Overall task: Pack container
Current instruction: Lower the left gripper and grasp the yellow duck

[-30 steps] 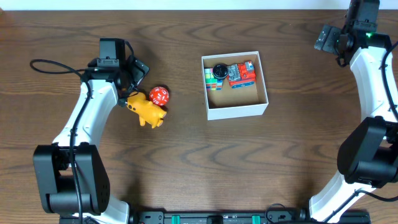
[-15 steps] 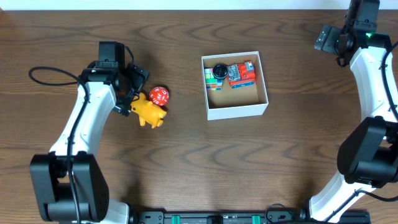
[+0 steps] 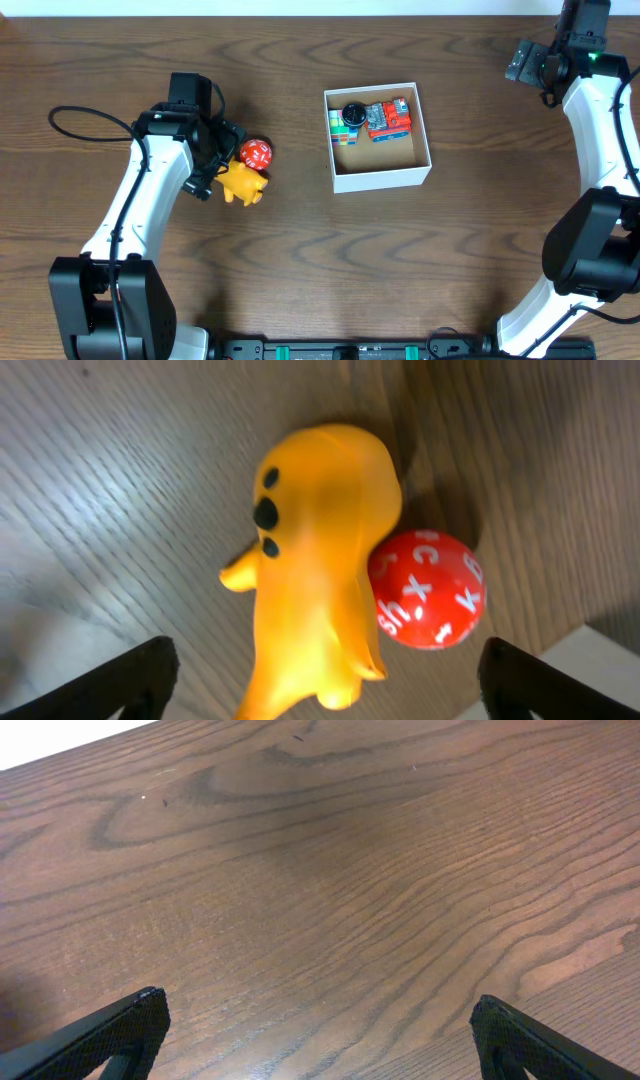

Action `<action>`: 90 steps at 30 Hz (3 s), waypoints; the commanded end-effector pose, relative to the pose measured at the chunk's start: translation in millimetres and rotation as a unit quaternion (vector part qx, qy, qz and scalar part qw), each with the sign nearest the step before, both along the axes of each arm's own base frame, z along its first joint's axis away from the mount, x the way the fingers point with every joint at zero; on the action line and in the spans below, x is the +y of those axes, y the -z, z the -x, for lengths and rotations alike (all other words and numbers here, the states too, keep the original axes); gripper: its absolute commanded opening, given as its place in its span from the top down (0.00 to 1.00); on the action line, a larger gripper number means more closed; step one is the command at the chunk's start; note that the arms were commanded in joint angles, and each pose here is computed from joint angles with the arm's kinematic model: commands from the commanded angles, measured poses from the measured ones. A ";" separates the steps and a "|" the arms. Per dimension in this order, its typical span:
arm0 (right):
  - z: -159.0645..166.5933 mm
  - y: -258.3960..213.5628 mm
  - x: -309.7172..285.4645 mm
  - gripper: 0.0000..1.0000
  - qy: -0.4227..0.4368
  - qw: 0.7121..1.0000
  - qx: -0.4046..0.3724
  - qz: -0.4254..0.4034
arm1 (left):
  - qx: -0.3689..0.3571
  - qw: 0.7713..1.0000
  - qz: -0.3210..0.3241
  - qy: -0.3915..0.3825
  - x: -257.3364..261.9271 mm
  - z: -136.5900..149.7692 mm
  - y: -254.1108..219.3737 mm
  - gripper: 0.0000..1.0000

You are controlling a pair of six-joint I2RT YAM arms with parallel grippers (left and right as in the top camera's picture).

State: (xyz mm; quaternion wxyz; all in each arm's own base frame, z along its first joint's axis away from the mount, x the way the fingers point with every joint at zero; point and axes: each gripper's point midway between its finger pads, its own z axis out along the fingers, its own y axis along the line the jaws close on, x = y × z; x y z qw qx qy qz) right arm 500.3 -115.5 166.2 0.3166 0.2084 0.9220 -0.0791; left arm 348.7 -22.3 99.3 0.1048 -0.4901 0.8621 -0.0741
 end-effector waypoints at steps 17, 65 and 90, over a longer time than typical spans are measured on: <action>0.7 -10.8 -4.7 0.01 0.001 1.000 -0.008 0.011 | -0.005 0.999 -0.038 -0.009 14.1 -2.1 11.9 0.24; 0.6 -10.8 -4.3 0.01 0.001 1.000 -0.008 0.011 | 0.030 0.999 -0.032 -0.004 10.4 -13.0 69.2 0.67; 0.6 -10.8 -4.3 0.01 0.001 1.000 -0.008 0.011 | -0.070 0.985 -0.064 0.143 8.4 -19.1 -13.6 0.86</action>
